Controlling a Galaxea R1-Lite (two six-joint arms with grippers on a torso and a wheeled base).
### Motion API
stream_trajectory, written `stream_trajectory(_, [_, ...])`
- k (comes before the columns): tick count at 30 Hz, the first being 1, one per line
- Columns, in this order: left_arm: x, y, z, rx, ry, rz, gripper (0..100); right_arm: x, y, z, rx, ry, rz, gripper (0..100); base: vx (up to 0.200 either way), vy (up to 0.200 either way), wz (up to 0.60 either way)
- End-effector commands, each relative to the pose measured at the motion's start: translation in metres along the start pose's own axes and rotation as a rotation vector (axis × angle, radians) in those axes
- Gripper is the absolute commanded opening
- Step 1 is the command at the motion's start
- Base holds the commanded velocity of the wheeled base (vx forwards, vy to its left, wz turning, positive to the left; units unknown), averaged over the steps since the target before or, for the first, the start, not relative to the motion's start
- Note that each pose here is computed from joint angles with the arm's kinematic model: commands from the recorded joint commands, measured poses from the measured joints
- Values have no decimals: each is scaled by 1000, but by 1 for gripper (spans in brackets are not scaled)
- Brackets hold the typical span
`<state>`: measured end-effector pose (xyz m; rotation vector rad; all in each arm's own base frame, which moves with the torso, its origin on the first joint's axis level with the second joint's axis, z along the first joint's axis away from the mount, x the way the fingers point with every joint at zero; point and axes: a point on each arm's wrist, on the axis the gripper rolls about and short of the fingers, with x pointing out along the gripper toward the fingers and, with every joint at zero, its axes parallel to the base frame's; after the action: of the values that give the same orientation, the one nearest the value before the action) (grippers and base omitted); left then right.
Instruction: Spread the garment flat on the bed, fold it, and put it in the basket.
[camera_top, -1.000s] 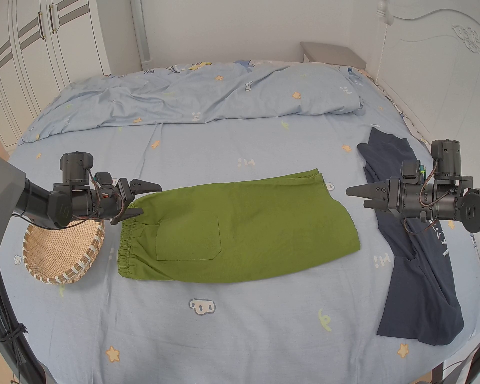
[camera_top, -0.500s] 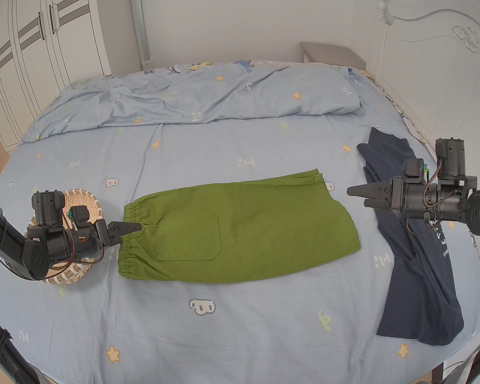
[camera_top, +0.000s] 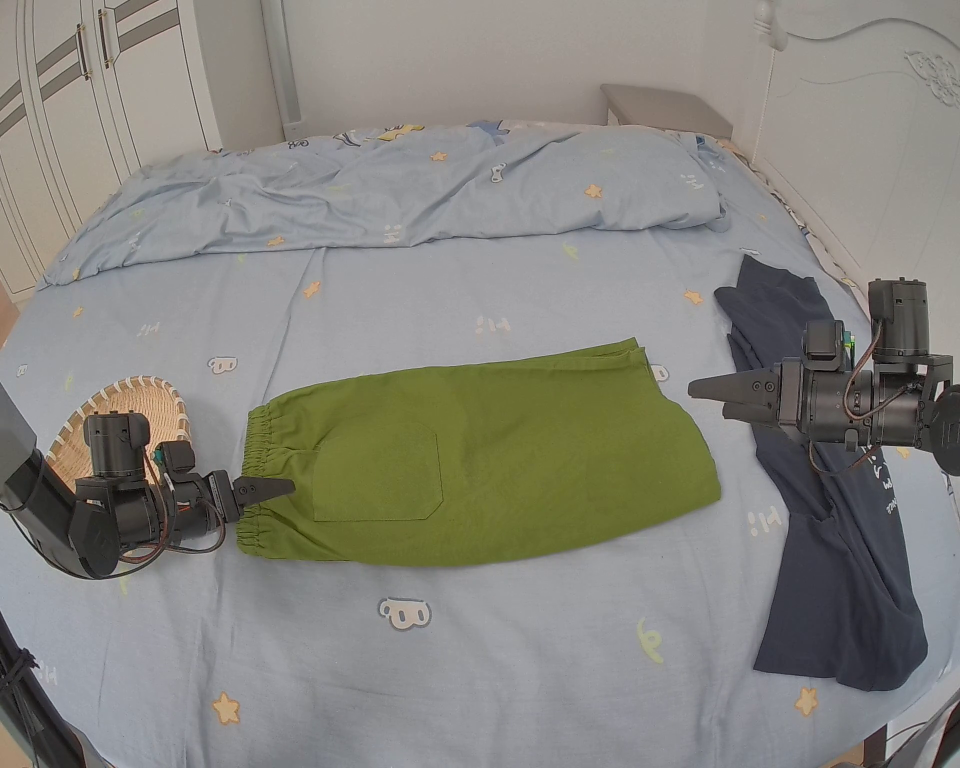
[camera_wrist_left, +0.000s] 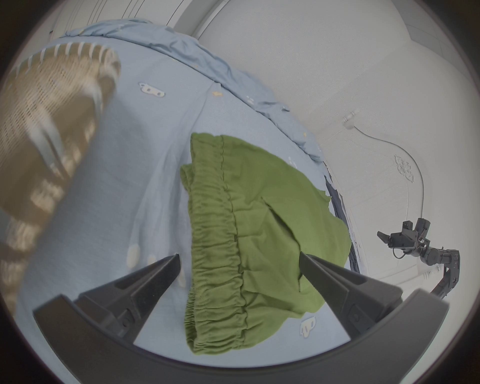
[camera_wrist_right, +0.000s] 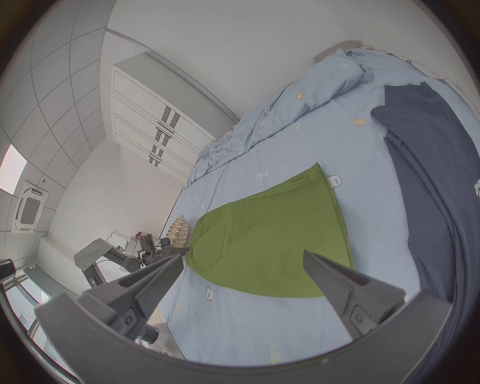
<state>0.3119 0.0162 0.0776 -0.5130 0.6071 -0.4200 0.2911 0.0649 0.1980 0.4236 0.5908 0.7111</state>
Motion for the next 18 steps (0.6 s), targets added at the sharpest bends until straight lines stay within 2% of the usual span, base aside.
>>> stream_trajectory(1, [13,8,-11,-23,44,10,100,1,-1,-1,2,3,-1,100,0,0,0])
stream_trajectory(6, [23,12,-16,-17,42,28,100,1,-2,-1,4,5,-2,100,0,0,0])
stream_trajectory(12, [24,15,-9,-54,19,13,100,2,-1,-1,4,5,-1,100,0,0,0])
stream_trajectory(17, [31,18,-7,-149,36,-57,100,2,-2,-1,5,7,-2,100,0,0,0])
stream_trajectory(18, [32,18,-5,-166,41,-109,100,2,-2,-1,5,7,-2,100,0,0,0])
